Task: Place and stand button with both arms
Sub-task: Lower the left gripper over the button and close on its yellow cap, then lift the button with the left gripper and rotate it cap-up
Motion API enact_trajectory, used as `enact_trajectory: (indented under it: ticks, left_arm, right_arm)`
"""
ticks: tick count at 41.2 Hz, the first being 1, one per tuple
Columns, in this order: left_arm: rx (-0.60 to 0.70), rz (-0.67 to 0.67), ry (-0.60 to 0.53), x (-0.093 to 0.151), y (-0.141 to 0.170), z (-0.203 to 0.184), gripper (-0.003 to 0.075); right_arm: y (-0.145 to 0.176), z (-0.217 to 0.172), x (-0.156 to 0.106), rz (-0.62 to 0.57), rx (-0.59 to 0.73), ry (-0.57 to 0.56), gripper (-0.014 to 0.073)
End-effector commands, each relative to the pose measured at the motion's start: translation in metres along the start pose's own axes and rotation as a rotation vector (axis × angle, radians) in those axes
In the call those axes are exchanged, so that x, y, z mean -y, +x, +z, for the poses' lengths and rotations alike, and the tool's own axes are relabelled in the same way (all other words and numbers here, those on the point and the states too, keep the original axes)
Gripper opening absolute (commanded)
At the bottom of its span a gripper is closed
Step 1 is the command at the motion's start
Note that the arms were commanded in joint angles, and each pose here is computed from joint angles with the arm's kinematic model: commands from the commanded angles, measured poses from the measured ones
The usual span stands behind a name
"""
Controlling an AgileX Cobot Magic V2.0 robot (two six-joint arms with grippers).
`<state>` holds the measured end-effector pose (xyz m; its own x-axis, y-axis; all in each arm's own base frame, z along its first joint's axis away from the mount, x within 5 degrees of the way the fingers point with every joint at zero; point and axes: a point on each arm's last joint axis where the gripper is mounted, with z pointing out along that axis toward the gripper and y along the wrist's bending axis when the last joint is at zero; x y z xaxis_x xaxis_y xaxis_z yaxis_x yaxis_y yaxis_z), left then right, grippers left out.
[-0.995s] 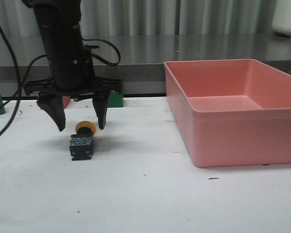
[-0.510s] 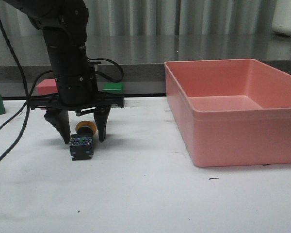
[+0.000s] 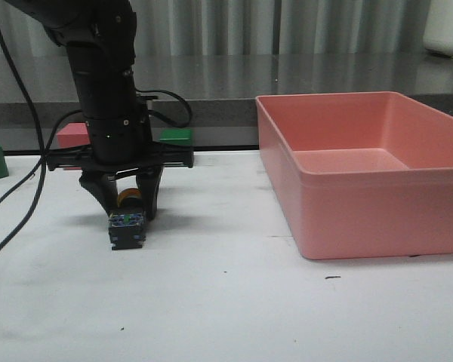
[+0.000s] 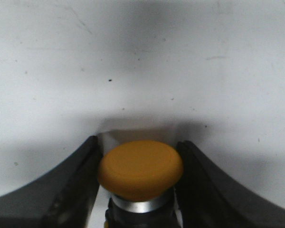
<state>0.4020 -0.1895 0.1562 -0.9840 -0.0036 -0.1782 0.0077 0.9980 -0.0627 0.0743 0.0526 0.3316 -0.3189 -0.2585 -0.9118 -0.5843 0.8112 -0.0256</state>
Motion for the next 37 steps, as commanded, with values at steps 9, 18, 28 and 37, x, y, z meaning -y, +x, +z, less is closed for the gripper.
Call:
enact_trajectory:
  ticks: [9,18,28,37]
  left_arm:
    - [0.069,0.146,-0.012,-0.012,-0.003,-0.067,0.0291]
    - [0.114,0.164,-0.001,-0.048,-0.001,-0.113,0.0291]
    - [0.226,0.192,0.009,-0.076,0.023,-0.149,0.0291]
    - [0.446,0.217,0.038,-0.088,0.053,-0.168,0.0291]
  right_arm:
    - [-0.014,-0.005,0.001,-0.008,0.098,0.004,0.0571]
    - [-0.014,-0.005,0.001,-0.008,0.098,0.004,0.0571]
    - [-0.014,-0.005,0.001,-0.008,0.098,0.004,0.0571]
    - [-0.014,-0.005,0.001,-0.008,0.098,0.004,0.0571]
